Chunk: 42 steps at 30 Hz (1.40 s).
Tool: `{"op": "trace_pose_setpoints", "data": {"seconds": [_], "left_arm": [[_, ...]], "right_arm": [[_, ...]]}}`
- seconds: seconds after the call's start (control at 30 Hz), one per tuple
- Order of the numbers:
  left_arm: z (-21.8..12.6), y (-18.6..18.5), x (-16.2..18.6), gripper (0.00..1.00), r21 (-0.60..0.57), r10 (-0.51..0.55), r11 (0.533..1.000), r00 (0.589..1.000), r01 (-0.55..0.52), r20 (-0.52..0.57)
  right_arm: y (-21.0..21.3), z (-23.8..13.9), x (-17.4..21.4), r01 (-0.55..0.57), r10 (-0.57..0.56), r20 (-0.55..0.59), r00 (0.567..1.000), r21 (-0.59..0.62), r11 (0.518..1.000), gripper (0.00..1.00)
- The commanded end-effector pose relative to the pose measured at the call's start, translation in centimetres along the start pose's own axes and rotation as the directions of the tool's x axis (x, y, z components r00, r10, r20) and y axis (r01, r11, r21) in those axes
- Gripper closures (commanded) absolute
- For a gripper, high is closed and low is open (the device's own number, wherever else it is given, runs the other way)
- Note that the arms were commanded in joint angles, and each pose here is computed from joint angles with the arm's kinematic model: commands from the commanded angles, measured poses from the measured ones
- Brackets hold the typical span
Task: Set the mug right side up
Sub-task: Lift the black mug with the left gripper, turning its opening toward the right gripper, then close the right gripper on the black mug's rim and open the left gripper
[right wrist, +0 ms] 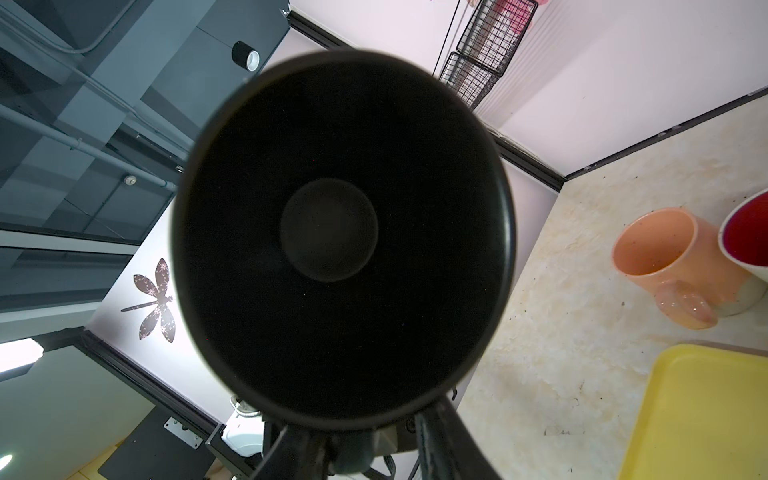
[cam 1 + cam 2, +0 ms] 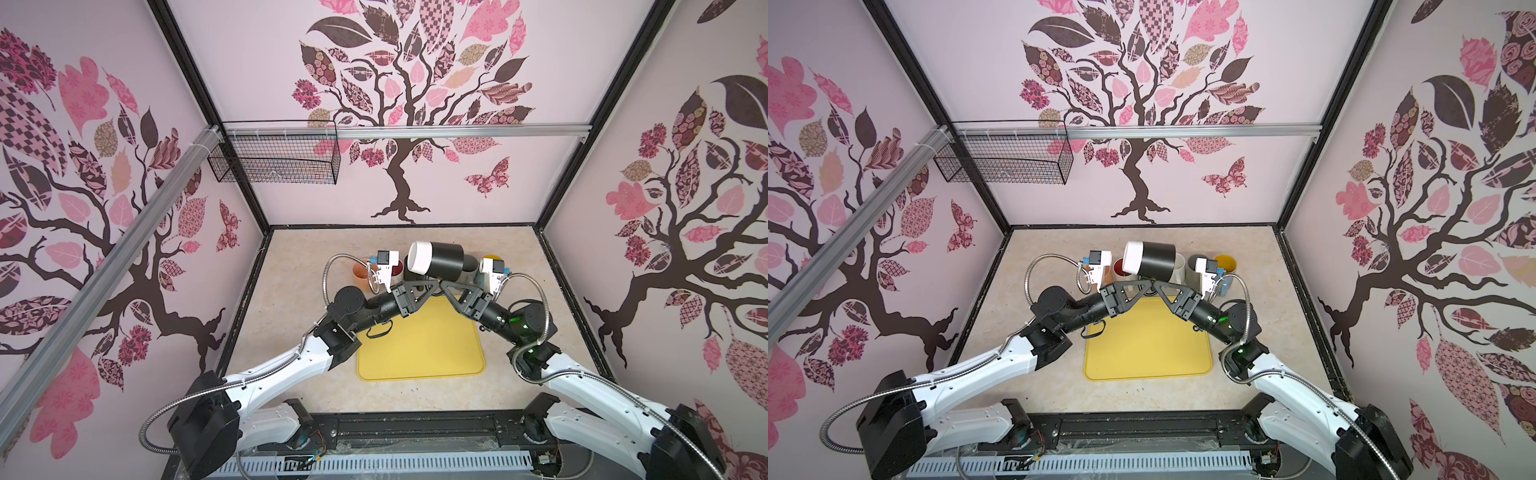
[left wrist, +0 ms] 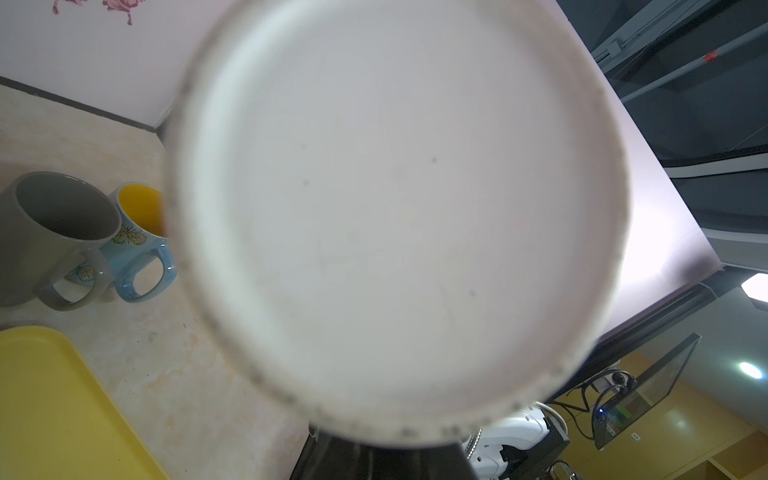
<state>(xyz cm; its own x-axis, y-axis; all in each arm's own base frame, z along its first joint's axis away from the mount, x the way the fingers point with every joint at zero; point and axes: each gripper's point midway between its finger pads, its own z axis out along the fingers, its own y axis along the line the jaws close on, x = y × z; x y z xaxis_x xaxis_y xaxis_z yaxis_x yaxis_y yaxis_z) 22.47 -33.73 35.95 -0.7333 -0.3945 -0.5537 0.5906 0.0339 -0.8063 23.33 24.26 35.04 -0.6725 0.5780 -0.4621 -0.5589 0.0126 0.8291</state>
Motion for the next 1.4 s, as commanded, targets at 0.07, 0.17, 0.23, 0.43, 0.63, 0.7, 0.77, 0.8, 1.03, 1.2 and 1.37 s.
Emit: {"op": "trace_pose_setpoints", "data": {"seconds": [0.07, 0.17, 0.23, 0.43, 0.63, 0.7, 0.77, 0.8, 1.03, 1.2, 1.37], "left_arm": [[0.2, -1.1, 2.5, 1.00, 0.067, 0.032, 0.997, 0.996, -0.027, -0.086], [0.3, -0.6, 2.7, 1.00, 0.043, 0.030, 0.999, 0.995, -0.026, -0.098], [0.4, -0.5, 2.8, 1.00, 0.038, 0.032, 0.999, 0.994, -0.028, -0.102], [0.8, 0.2, 3.5, 1.00, 0.032, 0.017, 0.999, 0.991, -0.013, -0.135], [0.8, 1.3, 4.0, 1.00, -0.005, 0.013, 1.000, 0.989, -0.014, -0.148], [0.6, 2.0, 4.2, 1.00, -0.045, 0.015, 0.999, 0.988, -0.023, -0.156], [0.2, 2.7, 4.3, 1.00, -0.088, 0.026, 0.995, 0.983, -0.042, -0.179], [-0.1, 3.2, 4.3, 0.91, -0.114, 0.031, 0.992, 0.981, -0.053, -0.192], [-2.7, 4.9, 3.5, 0.28, -0.271, 0.089, 0.950, 0.965, -0.156, -0.246], [-6.4, 5.7, 2.0, 0.21, -0.417, 0.171, 0.871, 0.956, -0.260, -0.239], [-11.9, 6.4, 0.6, 0.17, -0.577, 0.249, 0.741, 0.938, -0.344, -0.240]], "right_arm": [[2.7, 1.0, -2.5, 0.035, -0.031, 0.065, 0.997, -0.063, 0.997, 0.65], [2.7, 1.3, -2.4, 0.036, -0.033, 0.052, 0.998, -0.065, 0.997, 0.65], [2.6, 1.5, -2.3, 0.039, -0.036, 0.045, 0.998, -0.063, 0.997, 0.66], [2.7, 2.1, -2.1, 0.039, -0.038, 0.020, 0.999, -0.082, 0.996, 0.74], [2.6, 2.2, -2.0, 0.056, -0.055, 0.012, 0.998, -0.070, 0.996, 1.00], [2.2, 2.4, -2.0, 0.059, -0.059, 0.001, 0.998, -0.050, 0.997, 1.00], [2.3, 2.5, -1.8, 0.068, -0.069, -0.012, 0.998, -0.047, 0.997, 1.00], [2.2, 2.6, -1.7, 0.069, -0.070, -0.022, 0.997, -0.041, 0.997, 1.00], [1.8, 2.9, -1.8, 0.143, -0.142, -0.045, 0.989, 0.017, 0.990, 1.00], [0.7, 3.2, -1.8, 0.180, -0.173, -0.076, 0.982, 0.089, 0.980, 1.00], [-1.1, 4.3, -1.6, 0.198, -0.175, -0.141, 0.974, 0.167, 0.966, 1.00]]}}
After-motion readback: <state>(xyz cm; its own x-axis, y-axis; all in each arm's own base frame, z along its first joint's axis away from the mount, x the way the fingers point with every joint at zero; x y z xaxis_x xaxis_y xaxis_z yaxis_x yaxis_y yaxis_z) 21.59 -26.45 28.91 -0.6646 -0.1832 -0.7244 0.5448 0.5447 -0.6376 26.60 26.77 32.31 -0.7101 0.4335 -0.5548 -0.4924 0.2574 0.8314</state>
